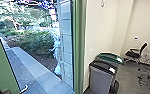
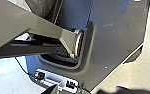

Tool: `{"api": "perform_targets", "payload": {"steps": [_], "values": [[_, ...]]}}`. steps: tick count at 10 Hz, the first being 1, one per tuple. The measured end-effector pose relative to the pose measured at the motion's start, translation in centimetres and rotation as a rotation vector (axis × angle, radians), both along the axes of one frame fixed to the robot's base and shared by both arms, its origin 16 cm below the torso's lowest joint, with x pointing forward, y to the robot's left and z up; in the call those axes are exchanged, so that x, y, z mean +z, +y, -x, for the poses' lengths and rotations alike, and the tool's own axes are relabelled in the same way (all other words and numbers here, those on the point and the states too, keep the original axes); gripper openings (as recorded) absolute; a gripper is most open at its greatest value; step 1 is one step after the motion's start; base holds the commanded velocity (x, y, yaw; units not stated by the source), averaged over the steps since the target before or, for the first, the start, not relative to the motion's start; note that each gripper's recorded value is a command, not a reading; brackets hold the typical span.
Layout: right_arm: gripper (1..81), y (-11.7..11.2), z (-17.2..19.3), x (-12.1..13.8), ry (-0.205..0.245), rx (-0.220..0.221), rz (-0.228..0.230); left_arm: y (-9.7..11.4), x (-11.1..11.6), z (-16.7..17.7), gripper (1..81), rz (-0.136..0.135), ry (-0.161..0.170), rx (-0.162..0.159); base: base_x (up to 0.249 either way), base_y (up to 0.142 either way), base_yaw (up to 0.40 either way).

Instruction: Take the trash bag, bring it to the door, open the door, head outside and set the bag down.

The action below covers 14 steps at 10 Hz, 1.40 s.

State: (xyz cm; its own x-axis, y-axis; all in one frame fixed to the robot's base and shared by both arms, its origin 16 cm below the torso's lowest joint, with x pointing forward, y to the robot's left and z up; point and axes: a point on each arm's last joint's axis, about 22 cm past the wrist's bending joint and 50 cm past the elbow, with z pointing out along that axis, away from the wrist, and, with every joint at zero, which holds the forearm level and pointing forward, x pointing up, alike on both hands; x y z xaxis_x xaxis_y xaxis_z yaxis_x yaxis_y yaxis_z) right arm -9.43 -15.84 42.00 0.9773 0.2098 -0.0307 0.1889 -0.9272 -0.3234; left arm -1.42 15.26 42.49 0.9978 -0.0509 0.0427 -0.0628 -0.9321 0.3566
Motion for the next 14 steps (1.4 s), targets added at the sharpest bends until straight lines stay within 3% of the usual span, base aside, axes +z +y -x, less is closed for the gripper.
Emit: {"api": "perform_targets", "payload": {"steps": [4, 14], "values": [[81.1, 0.24, -0.5, 0.0, -0.006, -0.001, -0.003, 0.04, 0.0, -0.01, 1.0, 0.0, 0.0, 0.0, 0.095, 0.0, 0.0], [81.1, 0.44, -0.69, 0.01, -0.008, -0.001, -0.005, 0.0, -0.02, 0.45, 1.0, 0.0, 0.005, -0.002, 0.0, 0.0, 0.0]]}}
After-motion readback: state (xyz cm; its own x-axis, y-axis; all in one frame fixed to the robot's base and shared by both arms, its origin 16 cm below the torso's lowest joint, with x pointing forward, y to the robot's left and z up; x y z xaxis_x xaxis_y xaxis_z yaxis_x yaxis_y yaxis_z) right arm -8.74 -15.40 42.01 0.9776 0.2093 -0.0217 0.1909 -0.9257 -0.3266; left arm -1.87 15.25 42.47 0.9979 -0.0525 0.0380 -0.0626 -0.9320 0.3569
